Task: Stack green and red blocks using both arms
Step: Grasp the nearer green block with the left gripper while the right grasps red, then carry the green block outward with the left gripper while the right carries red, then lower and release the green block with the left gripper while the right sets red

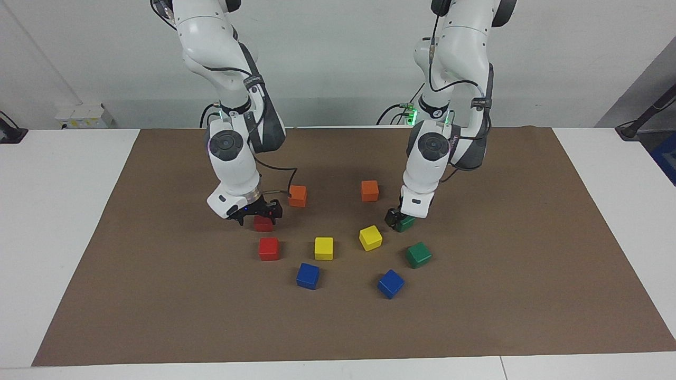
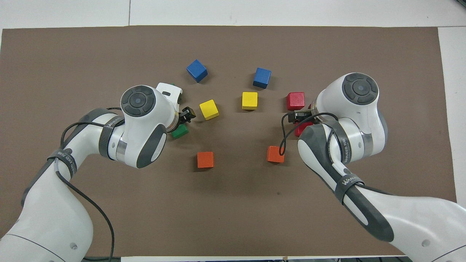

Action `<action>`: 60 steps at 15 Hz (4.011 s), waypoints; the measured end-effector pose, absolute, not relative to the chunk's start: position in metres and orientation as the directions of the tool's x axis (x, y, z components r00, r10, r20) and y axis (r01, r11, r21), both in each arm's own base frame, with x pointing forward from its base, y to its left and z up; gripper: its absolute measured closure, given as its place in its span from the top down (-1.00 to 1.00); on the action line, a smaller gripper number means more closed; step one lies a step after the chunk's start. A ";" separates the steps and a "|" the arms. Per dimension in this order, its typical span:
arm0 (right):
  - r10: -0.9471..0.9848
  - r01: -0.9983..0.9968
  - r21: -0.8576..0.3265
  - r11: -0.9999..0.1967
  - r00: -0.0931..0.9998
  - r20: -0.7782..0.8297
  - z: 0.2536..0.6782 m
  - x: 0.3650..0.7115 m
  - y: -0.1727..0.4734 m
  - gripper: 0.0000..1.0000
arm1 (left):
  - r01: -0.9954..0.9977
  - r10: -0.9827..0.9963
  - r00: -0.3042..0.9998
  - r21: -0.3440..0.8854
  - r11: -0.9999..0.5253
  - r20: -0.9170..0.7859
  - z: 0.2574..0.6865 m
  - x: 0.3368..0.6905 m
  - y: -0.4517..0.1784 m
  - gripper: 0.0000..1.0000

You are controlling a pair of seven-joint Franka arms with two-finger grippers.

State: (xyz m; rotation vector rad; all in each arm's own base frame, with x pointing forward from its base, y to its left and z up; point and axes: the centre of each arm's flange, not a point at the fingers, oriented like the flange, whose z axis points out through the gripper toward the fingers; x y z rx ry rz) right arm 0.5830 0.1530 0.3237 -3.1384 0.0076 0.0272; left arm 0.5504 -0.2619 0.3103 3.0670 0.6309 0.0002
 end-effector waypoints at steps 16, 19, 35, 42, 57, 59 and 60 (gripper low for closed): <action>0.003 0.003 -0.005 -1.000 1.000 -0.011 0.302 0.561 0.152 1.00 | 0.172 0.172 0.985 -0.025 -0.985 -0.019 0.372 0.590 -0.098 0.10; 0.003 0.003 -0.005 -1.000 1.000 -0.011 0.301 0.560 0.152 0.87 | 0.098 0.099 0.995 -0.021 -0.995 -0.019 0.372 0.598 -0.032 0.10; 0.031 0.031 -0.001 -1.000 0.998 0.047 0.372 0.605 0.018 0.10 | -0.011 -0.010 0.999 -0.010 -1.000 -0.043 0.322 0.603 0.024 0.10; 0.036 0.036 0.001 -0.999 0.999 0.029 0.350 0.600 -0.036 0.10 | -0.011 -0.010 0.999 -0.009 -1.000 -0.041 0.320 0.603 0.024 0.10; 0.039 0.039 0.001 -0.999 0.999 0.033 0.318 0.596 -0.036 0.10 | -0.012 -0.011 0.999 -0.008 -1.000 -0.034 0.314 0.601 0.023 0.13; 0.039 0.039 0.001 -0.999 0.999 0.027 0.316 0.595 -0.036 0.10 | -0.011 -0.011 1.000 -0.009 -1.000 -0.022 0.320 0.605 0.023 0.47; 0.039 0.039 0.000 -0.999 0.999 0.025 0.315 0.595 -0.036 0.10 | -0.010 -0.010 1.000 -0.010 -1.000 -0.012 0.326 0.608 0.023 0.67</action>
